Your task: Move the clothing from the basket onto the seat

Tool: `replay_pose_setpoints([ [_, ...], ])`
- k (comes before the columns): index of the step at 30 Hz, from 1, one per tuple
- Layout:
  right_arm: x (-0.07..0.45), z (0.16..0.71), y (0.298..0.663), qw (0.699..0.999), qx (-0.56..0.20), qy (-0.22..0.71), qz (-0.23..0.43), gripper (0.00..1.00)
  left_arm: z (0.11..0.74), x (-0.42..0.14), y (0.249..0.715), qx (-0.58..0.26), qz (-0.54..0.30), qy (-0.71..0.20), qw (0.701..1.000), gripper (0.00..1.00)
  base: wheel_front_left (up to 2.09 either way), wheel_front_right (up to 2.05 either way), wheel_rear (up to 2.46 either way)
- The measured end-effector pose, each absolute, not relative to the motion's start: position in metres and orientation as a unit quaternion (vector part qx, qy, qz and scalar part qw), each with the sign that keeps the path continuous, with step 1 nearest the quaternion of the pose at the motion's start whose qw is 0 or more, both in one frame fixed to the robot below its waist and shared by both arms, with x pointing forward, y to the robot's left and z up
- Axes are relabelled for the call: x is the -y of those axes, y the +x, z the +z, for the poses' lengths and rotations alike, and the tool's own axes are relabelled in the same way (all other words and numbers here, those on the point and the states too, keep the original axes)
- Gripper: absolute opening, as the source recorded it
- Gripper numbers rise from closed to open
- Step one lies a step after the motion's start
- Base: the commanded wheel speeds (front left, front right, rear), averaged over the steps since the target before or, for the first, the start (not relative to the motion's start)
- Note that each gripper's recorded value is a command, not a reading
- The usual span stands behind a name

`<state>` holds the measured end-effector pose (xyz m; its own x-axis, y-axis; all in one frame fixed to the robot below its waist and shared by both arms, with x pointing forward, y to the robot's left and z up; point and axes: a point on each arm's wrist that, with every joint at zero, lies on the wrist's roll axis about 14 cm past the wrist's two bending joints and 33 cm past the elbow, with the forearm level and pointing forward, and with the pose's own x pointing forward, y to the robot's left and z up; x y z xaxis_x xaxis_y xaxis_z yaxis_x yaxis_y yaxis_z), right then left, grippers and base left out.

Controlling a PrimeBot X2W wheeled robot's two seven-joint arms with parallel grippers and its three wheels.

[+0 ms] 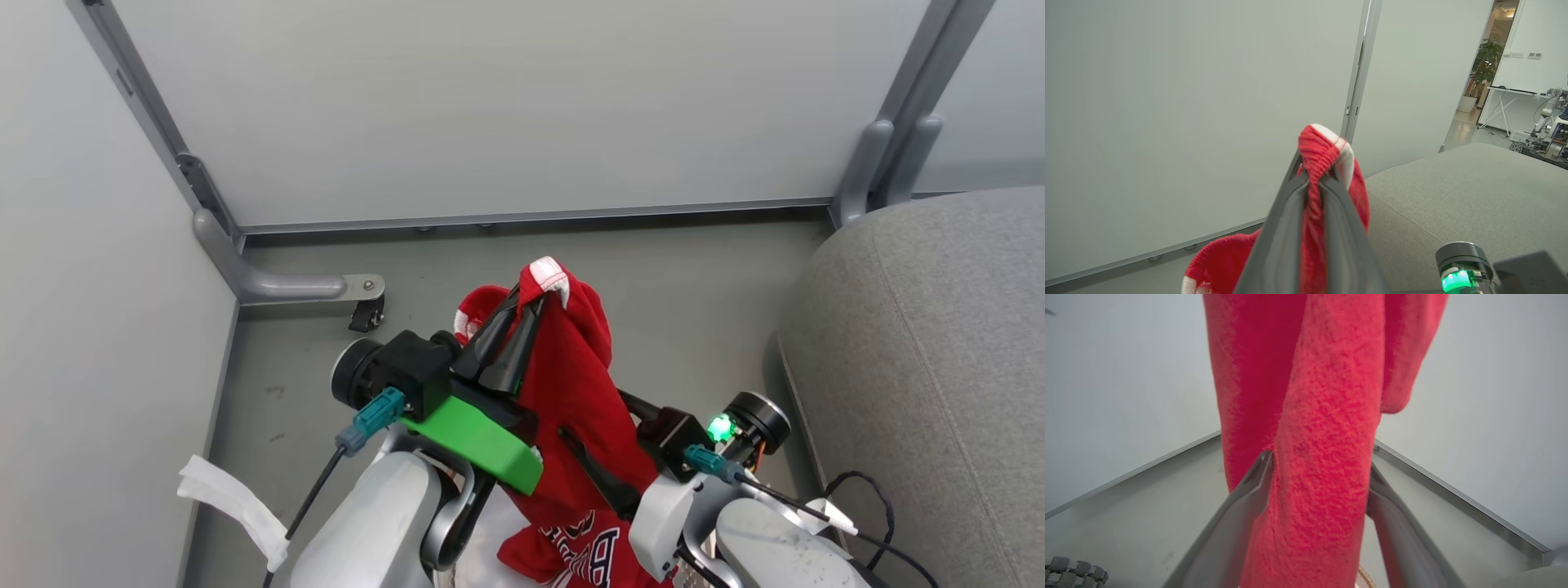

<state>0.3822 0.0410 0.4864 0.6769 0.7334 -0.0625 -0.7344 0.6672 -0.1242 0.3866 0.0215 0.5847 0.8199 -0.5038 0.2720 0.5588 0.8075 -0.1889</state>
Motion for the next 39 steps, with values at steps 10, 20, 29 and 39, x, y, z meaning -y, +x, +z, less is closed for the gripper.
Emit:
replay_pose_setpoints([
  [10, -0.051, 0.453, 0.373, 0.906, -0.058, -0.062, 0.414, 1.00, 0.583, -0.026, 0.388, 0.101, -0.277, -0.133, 0.946, 0.00, 0.00, 0.00, 0.00],
  [20, -0.049, 0.445, 0.370, 0.910, -0.076, -0.037, 0.406, 0.00, 0.578, -0.025, 0.391, 0.094, -0.277, -0.135, 0.947, 0.00, 0.00, 0.00, 0.00],
  [29, -0.043, 0.459, 0.375, 0.919, -0.055, -0.014, 0.391, 0.00, 0.570, -0.023, 0.395, 0.083, -0.277, -0.134, 0.948, 1.00, 0.00, 0.00, 0.00],
  [39, -0.006, 0.490, 0.384, 0.945, -0.008, 0.023, 0.327, 0.00, 0.549, -0.011, 0.397, 0.062, -0.288, -0.106, 0.950, 1.00, 0.00, 0.00, 0.00],
])
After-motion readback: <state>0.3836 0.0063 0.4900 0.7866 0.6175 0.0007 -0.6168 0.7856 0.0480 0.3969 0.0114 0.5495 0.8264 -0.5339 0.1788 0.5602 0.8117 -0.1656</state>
